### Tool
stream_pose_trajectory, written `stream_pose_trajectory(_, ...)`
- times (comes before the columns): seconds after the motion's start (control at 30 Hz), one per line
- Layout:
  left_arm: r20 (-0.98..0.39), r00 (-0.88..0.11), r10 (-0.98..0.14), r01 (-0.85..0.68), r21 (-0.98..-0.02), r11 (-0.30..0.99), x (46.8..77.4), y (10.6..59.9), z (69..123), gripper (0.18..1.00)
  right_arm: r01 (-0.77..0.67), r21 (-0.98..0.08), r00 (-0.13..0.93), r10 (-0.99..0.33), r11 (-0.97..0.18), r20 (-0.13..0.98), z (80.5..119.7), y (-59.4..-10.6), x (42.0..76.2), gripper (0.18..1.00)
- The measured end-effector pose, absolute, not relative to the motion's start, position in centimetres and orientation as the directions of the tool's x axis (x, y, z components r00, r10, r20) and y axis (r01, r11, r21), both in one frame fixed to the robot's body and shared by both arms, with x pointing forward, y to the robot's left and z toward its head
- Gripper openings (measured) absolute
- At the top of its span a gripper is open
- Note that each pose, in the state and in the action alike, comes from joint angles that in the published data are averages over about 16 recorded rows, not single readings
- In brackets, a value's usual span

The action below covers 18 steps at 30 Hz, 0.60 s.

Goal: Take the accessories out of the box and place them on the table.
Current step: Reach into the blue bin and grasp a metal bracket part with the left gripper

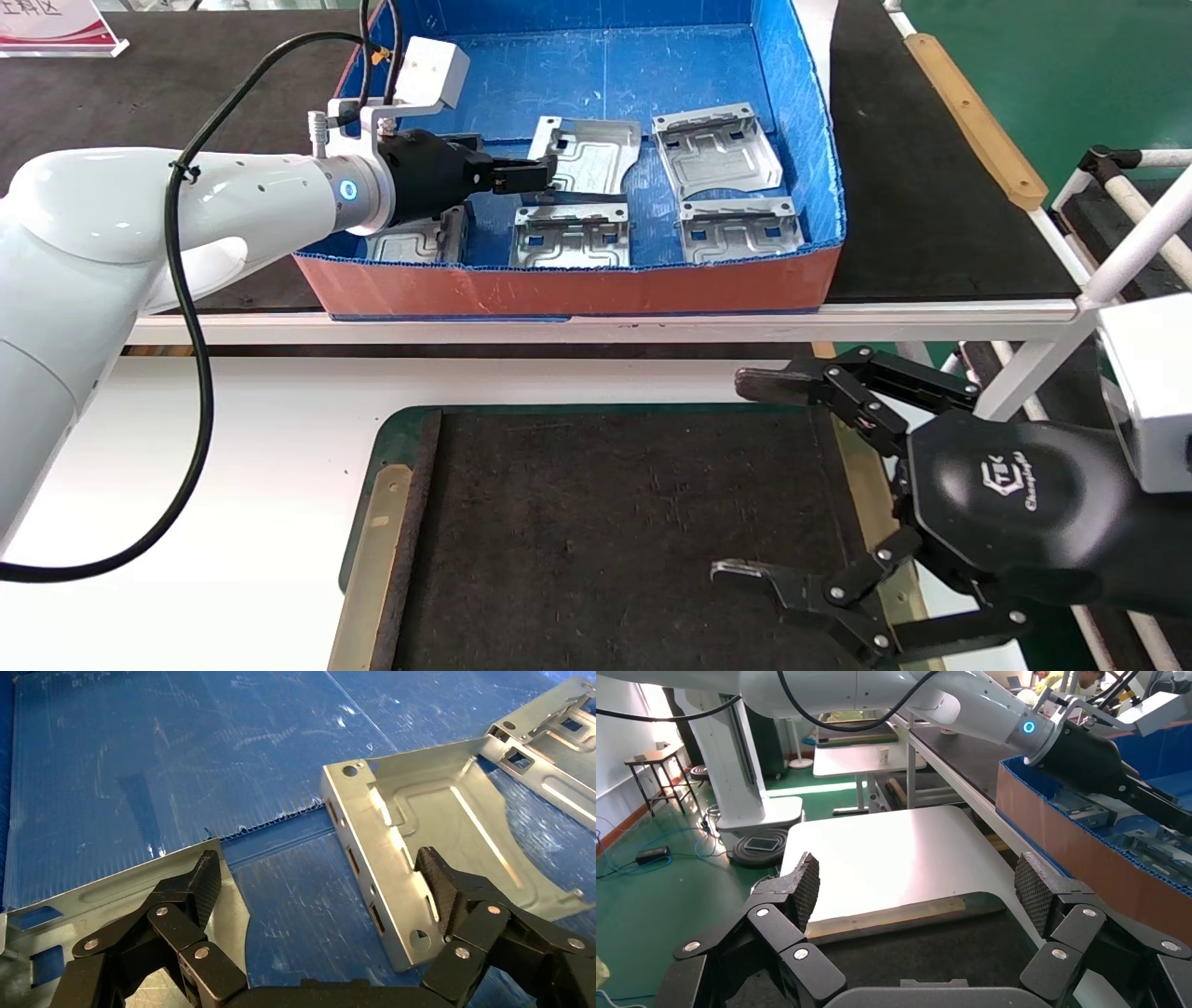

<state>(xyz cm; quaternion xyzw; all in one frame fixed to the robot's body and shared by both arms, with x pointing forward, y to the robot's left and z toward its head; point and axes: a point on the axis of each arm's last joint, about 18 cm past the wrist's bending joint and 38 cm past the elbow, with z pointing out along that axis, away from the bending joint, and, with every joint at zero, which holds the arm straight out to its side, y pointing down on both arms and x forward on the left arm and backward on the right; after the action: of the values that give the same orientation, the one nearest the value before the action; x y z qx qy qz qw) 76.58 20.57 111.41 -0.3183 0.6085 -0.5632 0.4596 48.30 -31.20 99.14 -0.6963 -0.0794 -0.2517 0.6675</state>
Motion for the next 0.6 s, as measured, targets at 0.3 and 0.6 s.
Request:
stream_pose_trajectory(0.3,-0.201,-0.372,-0.906,0.131,-0.978,0.163,76.6,20.58,111.44,0.986,0.447,-0.89,0.861,-0.226,-0.096,0.456,99.14,-31.2,48.3,0.978)
stream_pose_trajectory(0.6,-0.203,-0.375,-0.905,0.13,-0.978,0.165,76.57,20.57,111.39,0.92,0.447,-0.89,0.861,-0.226,-0.096,0.456,99.14,-31.2,48.3,0.894)
